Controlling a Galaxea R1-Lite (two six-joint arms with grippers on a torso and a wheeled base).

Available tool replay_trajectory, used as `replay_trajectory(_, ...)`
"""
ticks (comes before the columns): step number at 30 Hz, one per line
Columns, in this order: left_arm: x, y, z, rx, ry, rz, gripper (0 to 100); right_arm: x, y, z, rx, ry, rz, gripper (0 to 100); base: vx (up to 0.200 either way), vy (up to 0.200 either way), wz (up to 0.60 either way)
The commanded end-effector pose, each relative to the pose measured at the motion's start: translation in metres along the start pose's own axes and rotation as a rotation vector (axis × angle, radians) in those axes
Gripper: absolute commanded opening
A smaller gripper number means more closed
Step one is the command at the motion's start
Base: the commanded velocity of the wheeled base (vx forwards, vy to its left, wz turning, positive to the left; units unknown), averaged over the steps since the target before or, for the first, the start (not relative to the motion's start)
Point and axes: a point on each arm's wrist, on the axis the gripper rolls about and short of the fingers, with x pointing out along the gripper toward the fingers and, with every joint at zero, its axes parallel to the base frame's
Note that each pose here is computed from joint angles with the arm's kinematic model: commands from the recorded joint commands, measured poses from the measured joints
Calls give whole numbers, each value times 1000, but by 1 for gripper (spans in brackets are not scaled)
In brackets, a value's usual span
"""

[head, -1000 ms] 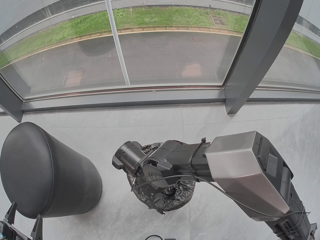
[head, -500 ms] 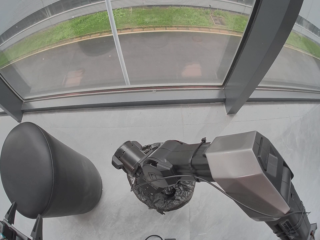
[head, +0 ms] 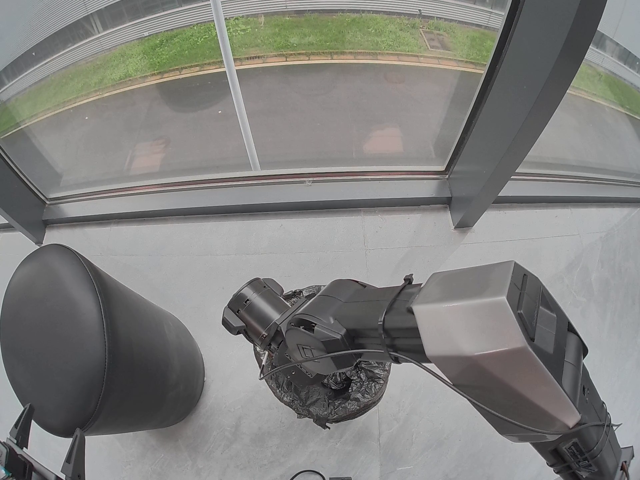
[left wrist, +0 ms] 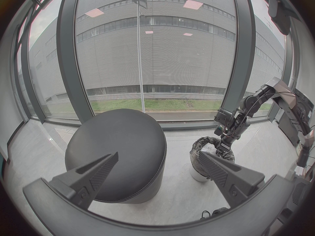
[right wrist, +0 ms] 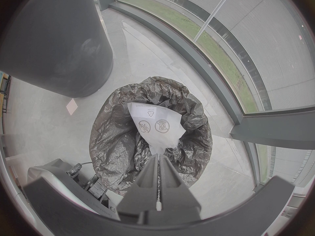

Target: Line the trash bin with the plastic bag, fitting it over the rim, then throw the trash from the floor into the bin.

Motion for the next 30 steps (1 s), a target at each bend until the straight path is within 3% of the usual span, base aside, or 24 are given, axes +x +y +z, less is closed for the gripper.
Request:
replay_trajectory(1,0,0,-4,0,-3,0,100,3,1,0,-1,-4,-2,0,0,0,0)
replay_trajectory(13,0,0,-4,0,-3,0,100,19,10,9,-3,-98,-9,0,0,0,0)
replay_trajectory(19,0,0,-4,0,-3,0,100,36,11,8,-21,-103,-20,0,0,0,0)
replay_trajectory(30,0,0,-4,0,-3,0,100,76,2,5,21,-111,-53,0,0,0,0)
